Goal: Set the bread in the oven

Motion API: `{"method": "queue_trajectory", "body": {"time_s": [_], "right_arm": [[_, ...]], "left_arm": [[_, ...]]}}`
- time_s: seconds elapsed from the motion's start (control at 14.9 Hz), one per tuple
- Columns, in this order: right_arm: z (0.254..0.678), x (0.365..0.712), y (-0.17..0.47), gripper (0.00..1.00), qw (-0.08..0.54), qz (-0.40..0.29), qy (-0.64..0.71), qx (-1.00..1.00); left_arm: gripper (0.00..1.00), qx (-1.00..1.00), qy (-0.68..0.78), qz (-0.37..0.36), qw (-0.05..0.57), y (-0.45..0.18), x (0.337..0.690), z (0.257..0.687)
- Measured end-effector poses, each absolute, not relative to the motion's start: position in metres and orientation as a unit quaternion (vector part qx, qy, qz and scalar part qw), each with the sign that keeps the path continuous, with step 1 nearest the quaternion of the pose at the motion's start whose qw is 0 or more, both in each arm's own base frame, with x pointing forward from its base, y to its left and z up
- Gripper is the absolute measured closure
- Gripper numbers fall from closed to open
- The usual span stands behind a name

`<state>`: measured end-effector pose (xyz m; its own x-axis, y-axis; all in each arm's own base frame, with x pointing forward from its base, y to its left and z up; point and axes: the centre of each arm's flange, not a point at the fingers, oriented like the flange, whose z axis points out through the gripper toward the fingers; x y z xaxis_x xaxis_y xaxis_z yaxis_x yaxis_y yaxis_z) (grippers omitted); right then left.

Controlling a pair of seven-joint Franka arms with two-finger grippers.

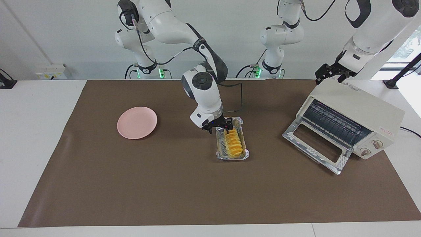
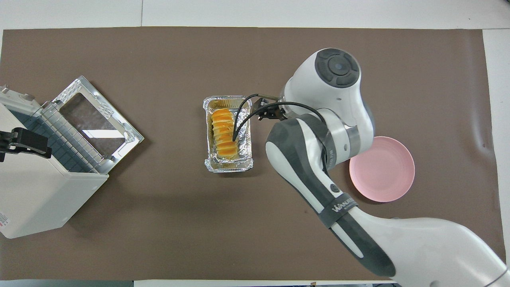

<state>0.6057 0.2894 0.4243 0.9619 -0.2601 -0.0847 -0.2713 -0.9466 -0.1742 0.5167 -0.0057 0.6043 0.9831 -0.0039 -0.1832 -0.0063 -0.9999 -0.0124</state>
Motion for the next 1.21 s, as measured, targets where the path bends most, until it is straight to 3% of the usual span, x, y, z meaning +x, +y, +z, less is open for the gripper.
{"method": "queue_trajectory", "body": {"time_s": [0.27, 0.6, 0.94, 1.21], "right_arm": [[0.468, 0.619, 0.182, 0.0, 0.087, 0.048, 0.127, -0.987], [0.486, 0.625, 0.028, 0.0, 0.083, 0.053, 0.031, -0.995], [0.514, 0.609, -0.02, 0.0, 0.059, 0.048, -0.023, -0.997], [0.571, 0.575, -0.037, 0.0, 0.033, 0.038, -0.044, -0.998]], "left_arm": [[0.0, -0.996, 0.003, 0.092, 0.006, -0.006, 0.517, 0.604], [0.0, -0.996, 0.003, 0.092, 0.006, -0.006, 0.517, 0.604], [0.0, -0.996, 0.003, 0.092, 0.006, -0.006, 0.517, 0.604], [0.0, -0.996, 0.003, 0.092, 0.006, -0.006, 0.517, 0.604]]}}
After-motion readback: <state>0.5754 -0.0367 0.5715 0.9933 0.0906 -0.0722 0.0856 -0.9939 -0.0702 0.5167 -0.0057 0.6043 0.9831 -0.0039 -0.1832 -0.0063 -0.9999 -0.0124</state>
